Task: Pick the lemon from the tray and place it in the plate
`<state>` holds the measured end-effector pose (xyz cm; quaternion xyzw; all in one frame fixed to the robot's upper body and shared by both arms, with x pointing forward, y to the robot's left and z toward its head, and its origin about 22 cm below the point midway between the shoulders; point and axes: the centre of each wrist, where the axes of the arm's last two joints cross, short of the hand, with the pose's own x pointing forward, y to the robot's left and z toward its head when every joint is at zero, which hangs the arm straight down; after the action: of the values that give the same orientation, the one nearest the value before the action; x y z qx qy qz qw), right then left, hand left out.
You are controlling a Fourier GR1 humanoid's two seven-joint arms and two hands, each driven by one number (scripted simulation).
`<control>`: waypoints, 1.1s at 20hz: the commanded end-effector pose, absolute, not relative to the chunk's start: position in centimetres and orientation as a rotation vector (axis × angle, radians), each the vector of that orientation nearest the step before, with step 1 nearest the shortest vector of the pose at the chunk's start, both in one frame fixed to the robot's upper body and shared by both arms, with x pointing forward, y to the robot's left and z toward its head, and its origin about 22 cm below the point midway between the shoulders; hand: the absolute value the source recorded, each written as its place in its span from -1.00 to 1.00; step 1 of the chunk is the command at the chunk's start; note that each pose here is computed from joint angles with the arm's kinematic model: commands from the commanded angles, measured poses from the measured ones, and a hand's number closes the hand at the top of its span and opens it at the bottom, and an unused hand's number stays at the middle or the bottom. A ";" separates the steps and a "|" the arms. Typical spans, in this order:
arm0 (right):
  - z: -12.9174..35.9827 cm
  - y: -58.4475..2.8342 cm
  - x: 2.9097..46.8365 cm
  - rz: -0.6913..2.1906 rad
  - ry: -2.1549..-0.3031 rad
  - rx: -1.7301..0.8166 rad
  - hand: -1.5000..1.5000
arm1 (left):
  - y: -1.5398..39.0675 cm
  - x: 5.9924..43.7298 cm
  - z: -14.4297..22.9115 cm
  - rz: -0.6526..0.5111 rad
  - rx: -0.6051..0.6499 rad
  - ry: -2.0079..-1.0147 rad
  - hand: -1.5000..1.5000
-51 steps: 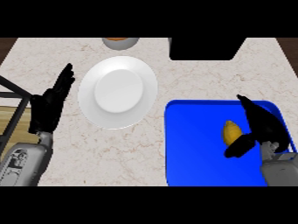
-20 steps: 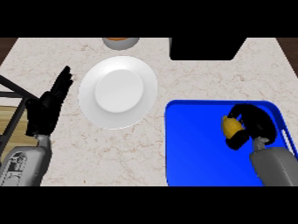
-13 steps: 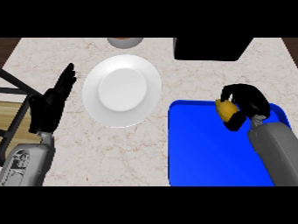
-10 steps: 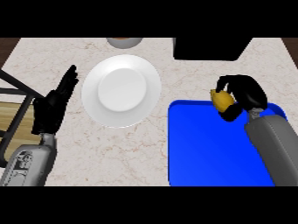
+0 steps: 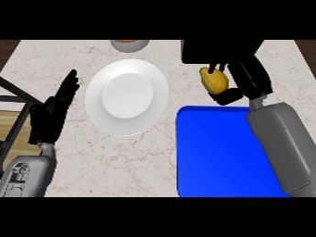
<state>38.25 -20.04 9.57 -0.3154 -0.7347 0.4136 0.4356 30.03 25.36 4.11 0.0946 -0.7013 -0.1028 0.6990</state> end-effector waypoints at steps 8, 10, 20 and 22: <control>11.5 -8.8 39.6 1.042 -1.862 -0.467 1.00 | 25.9 30.1 2.8 -0.217 0.224 -1.564 0.00; 10.5 -7.3 39.7 1.036 -1.846 -0.465 1.00 | 25.6 32.2 5.1 -0.240 0.195 -1.566 0.00; 9.1 -2.8 40.7 1.231 -1.752 -0.595 1.00 | 23.3 32.0 4.4 -0.272 0.164 -1.572 0.00; 7.3 -3.1 40.3 1.282 -1.696 -0.630 1.00 | 22.8 31.9 5.0 -0.274 0.161 -1.581 0.00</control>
<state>40.24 -3.10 9.11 -0.2194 -0.7150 0.4807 0.4578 32.01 23.31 4.81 0.0761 -0.7075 -0.1213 0.6921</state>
